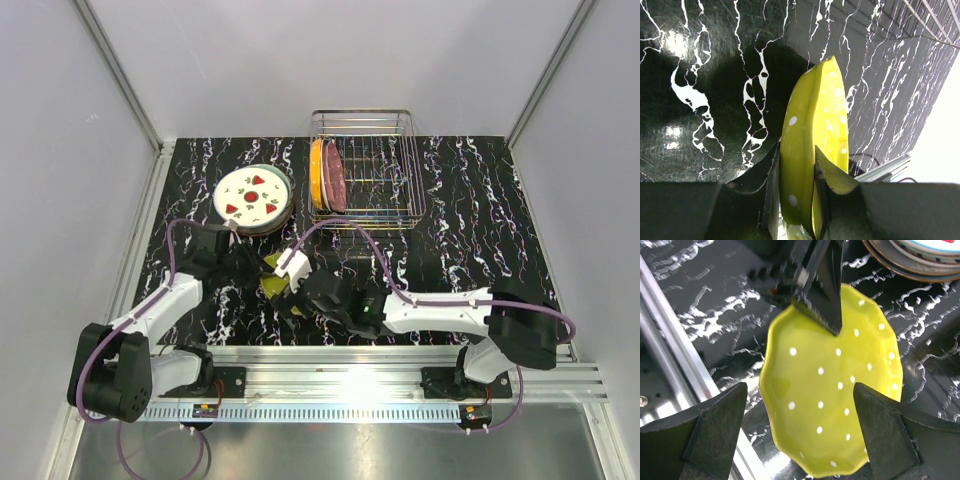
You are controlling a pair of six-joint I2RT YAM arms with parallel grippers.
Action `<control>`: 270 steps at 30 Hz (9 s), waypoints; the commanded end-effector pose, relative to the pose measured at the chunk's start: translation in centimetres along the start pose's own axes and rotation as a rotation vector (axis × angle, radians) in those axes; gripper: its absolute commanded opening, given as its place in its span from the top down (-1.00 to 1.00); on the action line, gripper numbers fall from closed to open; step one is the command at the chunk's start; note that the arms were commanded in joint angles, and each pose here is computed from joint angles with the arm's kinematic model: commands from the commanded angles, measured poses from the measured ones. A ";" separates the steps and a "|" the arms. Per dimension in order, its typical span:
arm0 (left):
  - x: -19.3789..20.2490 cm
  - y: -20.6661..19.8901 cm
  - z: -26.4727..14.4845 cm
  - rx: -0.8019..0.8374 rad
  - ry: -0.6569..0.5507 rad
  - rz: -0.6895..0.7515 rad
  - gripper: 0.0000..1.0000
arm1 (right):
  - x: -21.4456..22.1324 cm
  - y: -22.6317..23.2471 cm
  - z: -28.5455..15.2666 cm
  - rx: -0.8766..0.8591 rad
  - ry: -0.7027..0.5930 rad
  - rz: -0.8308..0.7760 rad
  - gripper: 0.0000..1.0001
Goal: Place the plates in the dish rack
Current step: Pass the plate from the right arm to the left, then pass the plate from the left arm to the right, then insert the plate into the dish rack, then grab a plate with the left arm
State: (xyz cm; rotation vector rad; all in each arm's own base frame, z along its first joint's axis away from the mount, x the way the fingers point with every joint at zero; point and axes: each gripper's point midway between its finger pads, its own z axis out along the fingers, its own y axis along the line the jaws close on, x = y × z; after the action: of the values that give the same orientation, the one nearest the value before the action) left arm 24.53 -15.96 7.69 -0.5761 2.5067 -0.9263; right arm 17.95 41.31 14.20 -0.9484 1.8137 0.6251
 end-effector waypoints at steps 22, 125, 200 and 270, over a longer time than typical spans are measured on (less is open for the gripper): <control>-2.9 -6.6 -3.2 0.144 -0.073 -0.062 0.77 | 3.0 -0.6 1.7 0.307 0.040 -0.314 0.14; -13.2 -1.9 -14.5 -0.421 -0.596 0.524 -0.98 | -15.6 -33.0 0.6 0.448 -0.335 0.472 0.95; -12.7 -2.2 -13.9 -0.390 -0.565 0.532 -0.98 | -14.8 -33.6 1.5 0.477 -0.225 0.473 0.06; -24.0 3.6 0.8 -0.156 -0.411 -0.165 0.74 | -2.8 -24.4 -16.3 0.519 -0.391 0.523 0.07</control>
State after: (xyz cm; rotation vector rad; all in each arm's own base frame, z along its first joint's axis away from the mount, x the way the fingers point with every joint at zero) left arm 44.09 -2.10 8.26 -0.9674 2.2350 -0.6134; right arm 30.10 16.38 21.53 -0.0154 1.7949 0.5565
